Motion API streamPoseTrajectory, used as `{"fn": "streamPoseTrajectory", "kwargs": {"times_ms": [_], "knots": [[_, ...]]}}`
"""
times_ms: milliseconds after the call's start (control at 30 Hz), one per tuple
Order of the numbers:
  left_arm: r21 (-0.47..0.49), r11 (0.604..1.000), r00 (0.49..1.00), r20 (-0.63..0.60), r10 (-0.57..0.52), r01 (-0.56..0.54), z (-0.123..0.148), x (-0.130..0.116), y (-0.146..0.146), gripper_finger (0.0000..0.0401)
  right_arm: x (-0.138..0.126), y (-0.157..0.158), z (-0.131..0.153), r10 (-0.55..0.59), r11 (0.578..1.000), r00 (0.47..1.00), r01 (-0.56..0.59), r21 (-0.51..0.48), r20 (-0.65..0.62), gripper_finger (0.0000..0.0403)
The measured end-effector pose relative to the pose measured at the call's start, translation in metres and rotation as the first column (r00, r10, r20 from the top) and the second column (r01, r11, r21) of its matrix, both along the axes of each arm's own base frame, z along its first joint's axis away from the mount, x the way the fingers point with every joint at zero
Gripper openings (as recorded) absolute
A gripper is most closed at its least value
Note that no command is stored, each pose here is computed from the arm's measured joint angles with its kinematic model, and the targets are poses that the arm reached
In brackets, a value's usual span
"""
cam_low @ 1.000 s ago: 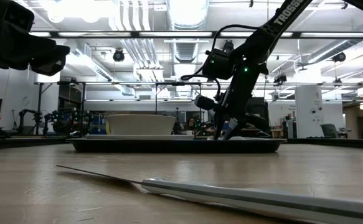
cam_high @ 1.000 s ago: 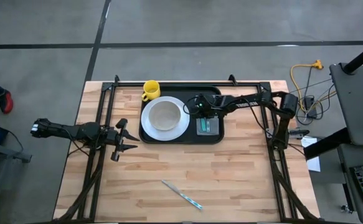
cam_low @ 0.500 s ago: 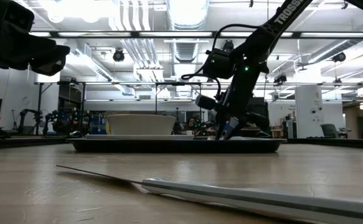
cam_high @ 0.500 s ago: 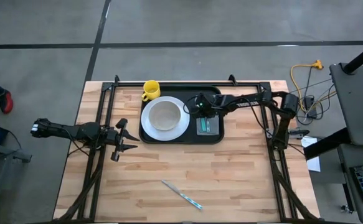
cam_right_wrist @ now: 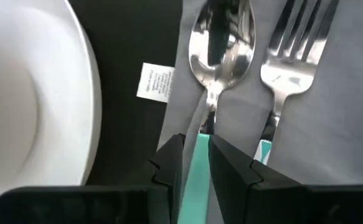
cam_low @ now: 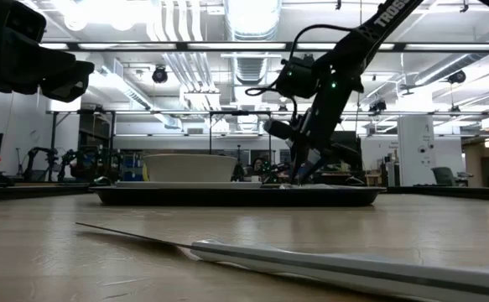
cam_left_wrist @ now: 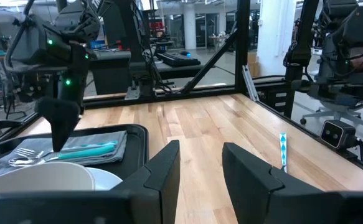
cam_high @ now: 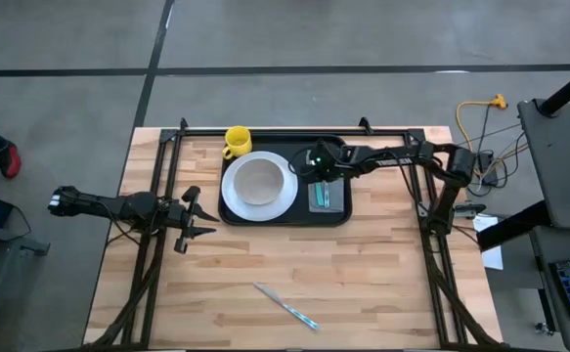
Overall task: Set up tray
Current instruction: Put the white knife on top of the napkin beside the white fork
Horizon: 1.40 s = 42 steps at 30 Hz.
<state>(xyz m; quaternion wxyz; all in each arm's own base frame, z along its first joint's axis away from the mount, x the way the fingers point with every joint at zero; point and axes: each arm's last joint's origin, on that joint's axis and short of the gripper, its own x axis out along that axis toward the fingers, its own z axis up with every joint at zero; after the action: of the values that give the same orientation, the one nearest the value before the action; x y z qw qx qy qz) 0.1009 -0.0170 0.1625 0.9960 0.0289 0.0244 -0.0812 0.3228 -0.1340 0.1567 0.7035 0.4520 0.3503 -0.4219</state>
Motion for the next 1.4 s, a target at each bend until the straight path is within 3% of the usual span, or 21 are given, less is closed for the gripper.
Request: {"fn": "streamPoseTrajectory", "kwargs": {"times_ms": [200, 600, 1200, 1400], "knots": [[0.0, 1.0, 1.0, 0.0, 0.0, 0.0, 0.0, 0.0, 0.0, 0.0102, -0.001, 0.001, 0.01, 0.012, 1.0, 0.999, -0.012, -0.008, 0.037, 0.0073], [0.0, 1.0, 1.0, 0.0, 0.0, 0.0, 0.0, 0.0, 0.0, 0.0102, 0.009, 0.023, 0.013, 0.065, 0.987, 0.99, -0.082, 0.139, 0.125, 0.0073], [0.0, 1.0, 1.0, 0.0, 0.0, 0.0, 0.0, 0.0, 0.0, 0.0102, 0.028, 0.094, 0.016, 0.272, 0.947, 0.948, -0.294, 0.127, 0.167, 0.0082], [0.0, 1.0, 1.0, 0.0, 0.0, 0.0, 0.0, 0.0, 0.0, 0.0102, 0.03, 0.115, 0.018, 0.276, 0.928, 0.94, -0.315, 0.199, 0.2, 0.0074]]}}
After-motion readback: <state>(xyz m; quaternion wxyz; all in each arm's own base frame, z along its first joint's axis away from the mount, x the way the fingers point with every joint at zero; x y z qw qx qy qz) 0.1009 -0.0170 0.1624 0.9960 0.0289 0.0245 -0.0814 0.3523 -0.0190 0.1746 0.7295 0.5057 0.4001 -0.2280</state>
